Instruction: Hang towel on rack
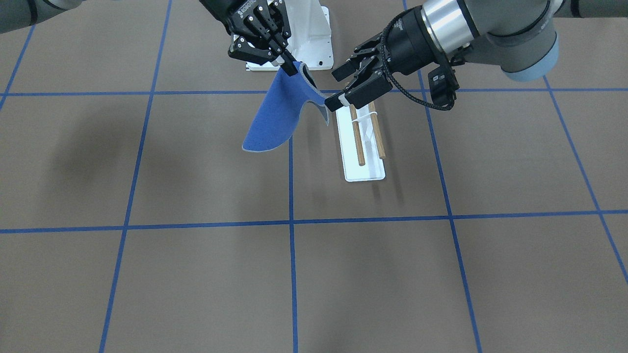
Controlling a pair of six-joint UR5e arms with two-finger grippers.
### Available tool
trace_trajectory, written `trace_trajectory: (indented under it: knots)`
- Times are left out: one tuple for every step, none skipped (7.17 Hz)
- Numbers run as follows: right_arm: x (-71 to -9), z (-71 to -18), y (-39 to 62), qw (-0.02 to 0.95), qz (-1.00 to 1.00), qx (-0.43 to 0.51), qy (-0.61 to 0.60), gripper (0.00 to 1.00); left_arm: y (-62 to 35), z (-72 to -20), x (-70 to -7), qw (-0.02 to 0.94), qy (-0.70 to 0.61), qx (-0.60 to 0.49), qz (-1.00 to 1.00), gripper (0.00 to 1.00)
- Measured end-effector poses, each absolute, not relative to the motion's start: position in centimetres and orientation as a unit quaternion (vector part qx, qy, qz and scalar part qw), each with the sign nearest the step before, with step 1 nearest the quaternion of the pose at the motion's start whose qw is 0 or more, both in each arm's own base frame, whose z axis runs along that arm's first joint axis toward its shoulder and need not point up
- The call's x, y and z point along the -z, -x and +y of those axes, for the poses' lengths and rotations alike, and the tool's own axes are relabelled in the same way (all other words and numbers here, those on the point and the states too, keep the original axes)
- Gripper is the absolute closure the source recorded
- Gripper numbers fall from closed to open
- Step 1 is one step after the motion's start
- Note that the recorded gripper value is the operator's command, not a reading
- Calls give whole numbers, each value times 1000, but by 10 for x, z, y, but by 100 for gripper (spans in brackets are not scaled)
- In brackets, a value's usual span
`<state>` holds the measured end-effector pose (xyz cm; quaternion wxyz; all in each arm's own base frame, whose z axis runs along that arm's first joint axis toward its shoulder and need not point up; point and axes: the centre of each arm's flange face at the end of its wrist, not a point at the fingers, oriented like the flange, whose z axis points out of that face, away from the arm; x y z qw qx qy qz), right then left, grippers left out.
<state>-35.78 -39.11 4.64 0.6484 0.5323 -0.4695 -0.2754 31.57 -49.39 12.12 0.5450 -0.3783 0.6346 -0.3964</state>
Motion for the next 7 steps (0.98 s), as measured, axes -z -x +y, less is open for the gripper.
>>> trace_trajectory:
  knots:
    - [-44, -387, 360, 647, -470, 274, -535, 100, -317, -493, -121, 544, 378, 396, 636, 13]
    - [-44, -385, 362, 646, -469, 272, -536, 100, -319, -492, -121, 544, 378, 394, 637, 16]
    - [-42, -384, 363, 646, -469, 272, -537, 100, -322, -490, -120, 544, 378, 393, 637, 23]
    - [-40, -384, 364, 645, -469, 271, -539, 100, -324, -488, -120, 545, 380, 391, 637, 25]
    - [-39, -385, 364, 645, -469, 269, -540, 100, -325, -487, -121, 545, 381, 391, 636, 42]
    - [-37, -385, 364, 646, -468, 267, -541, 100, -326, -487, -122, 546, 381, 391, 636, 66]
    - [-37, -386, 364, 646, -467, 265, -543, 100, -326, -486, -122, 546, 382, 390, 635, 100]
